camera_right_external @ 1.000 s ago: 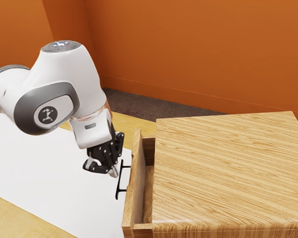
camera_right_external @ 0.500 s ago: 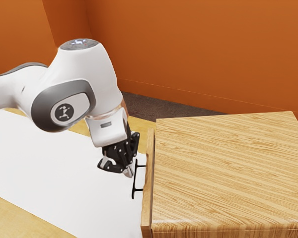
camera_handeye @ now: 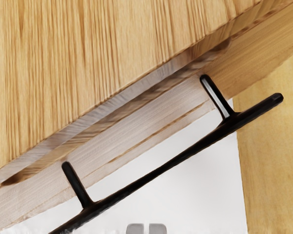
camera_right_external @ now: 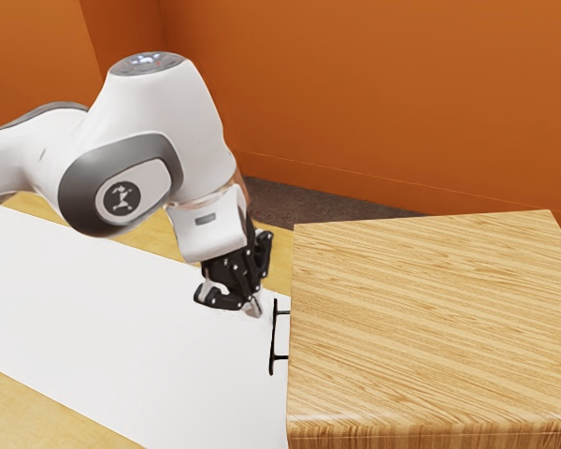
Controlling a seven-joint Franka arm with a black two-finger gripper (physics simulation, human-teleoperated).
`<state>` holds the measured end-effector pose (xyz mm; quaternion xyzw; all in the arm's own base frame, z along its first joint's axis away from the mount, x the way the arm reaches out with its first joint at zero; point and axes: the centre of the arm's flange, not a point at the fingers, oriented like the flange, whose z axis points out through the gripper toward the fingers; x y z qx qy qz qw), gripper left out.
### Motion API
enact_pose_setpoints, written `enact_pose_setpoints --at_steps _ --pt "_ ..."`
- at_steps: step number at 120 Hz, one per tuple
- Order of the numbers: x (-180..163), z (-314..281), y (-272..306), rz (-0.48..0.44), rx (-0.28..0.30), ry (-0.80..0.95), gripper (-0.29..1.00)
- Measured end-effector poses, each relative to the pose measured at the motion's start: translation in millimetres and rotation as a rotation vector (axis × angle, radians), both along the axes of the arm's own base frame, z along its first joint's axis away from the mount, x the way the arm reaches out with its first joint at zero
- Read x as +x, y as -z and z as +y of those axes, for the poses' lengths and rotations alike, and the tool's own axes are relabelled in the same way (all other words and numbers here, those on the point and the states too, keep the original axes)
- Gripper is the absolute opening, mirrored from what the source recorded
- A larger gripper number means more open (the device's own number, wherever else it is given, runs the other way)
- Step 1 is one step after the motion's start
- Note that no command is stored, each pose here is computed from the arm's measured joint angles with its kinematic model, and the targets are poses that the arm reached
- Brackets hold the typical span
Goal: Push the drawer handle with one arm to close the drawer
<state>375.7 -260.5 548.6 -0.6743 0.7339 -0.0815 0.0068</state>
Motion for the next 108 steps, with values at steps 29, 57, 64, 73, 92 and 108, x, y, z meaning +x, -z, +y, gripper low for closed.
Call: enact_pose_setpoints --at_steps 29,57,64,73,92,108 --pt "-24.3 28.7 -31.3 0.012 0.024 -0.241 0.18" --pt "84.0 114.4 -122.2 0.002 -0.072 -0.683 0.53" --pt "103.1 139.8 -147.3 -0.003 -0.104 -0.757 0.57" --pt "113.8 168.3 -155.5 0.004 -0.106 -0.861 0.61" --pt "121.1 175.0 -146.2 0.029 -0.069 -1.008 0.66" --pt "124.4 178.1 -139.9 0.043 -0.058 -1.111 0.68"
